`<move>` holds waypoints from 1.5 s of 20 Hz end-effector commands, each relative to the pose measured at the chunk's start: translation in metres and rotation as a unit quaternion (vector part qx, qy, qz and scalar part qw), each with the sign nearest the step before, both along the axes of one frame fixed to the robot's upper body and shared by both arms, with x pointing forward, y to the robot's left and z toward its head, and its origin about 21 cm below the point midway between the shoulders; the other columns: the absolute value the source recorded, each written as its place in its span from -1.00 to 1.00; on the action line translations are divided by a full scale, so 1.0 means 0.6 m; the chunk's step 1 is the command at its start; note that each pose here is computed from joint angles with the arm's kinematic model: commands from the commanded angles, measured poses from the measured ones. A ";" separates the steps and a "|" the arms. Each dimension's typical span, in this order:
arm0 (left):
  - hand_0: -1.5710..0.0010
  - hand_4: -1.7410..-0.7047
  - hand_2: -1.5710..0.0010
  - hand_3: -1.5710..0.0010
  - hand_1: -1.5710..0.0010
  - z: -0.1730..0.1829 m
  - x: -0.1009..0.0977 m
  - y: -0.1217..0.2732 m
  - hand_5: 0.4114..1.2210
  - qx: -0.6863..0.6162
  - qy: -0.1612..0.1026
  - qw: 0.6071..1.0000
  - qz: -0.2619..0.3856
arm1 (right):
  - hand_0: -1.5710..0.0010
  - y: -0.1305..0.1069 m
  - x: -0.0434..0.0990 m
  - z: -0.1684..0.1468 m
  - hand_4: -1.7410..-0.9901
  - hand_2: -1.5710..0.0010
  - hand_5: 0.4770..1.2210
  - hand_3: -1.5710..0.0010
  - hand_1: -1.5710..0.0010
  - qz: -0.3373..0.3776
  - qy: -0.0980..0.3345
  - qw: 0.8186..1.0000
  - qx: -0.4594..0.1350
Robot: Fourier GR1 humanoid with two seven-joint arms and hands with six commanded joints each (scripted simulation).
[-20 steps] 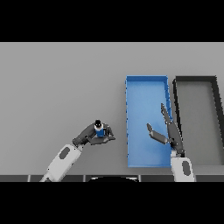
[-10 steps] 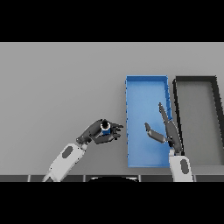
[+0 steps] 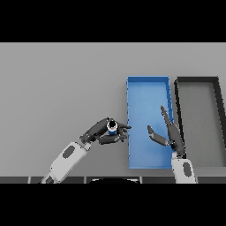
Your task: Pick up the blue pipe and place it into the blue bin.
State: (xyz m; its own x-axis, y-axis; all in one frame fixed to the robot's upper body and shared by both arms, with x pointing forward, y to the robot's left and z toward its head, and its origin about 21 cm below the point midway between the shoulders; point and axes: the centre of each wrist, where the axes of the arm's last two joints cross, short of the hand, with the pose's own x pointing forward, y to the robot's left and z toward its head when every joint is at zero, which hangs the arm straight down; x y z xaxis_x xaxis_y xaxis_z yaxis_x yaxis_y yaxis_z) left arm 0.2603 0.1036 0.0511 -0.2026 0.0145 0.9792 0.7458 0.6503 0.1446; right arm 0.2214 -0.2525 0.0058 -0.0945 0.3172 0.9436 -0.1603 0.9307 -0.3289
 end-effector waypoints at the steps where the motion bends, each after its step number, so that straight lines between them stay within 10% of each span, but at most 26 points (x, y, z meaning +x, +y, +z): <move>1: -0.99 -0.98 -1.00 -0.83 -0.99 0.001 -0.001 -0.002 1.00 0.008 0.004 1.000 0.001 | 1.00 -0.001 0.002 0.001 0.25 1.00 -0.43 1.00 1.00 0.004 0.000 1.000 -0.001; 9: -1.00 -0.98 -1.00 -0.83 -1.00 0.001 -0.002 -0.003 1.00 0.009 0.004 1.000 0.001 | 1.00 -0.003 0.026 0.007 0.41 1.00 -0.44 1.00 1.00 0.013 -0.005 1.000 0.001; 16: -1.00 -0.98 -1.00 -0.84 -1.00 -0.005 -0.004 -0.002 1.00 0.008 -0.001 1.000 -0.005 | 1.00 -0.017 0.039 0.126 0.20 1.00 -0.87 1.00 1.00 0.192 -0.024 0.973 0.128; 30: -1.00 -0.86 -1.00 -0.87 -1.00 0.004 0.003 -0.004 1.00 0.006 -0.015 1.000 -0.015 | 1.00 0.128 0.078 0.273 0.21 1.00 -0.93 1.00 1.00 0.459 -0.031 0.888 0.024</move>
State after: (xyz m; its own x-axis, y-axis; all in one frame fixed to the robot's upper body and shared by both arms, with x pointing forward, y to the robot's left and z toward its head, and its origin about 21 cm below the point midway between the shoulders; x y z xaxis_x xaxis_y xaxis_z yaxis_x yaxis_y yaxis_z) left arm 0.2620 0.1012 0.0533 -0.2321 0.0101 0.9726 0.7614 0.6242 0.1752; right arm 0.2684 -0.1756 0.1694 -0.3449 0.0408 0.9378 -0.8411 0.4301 -0.3280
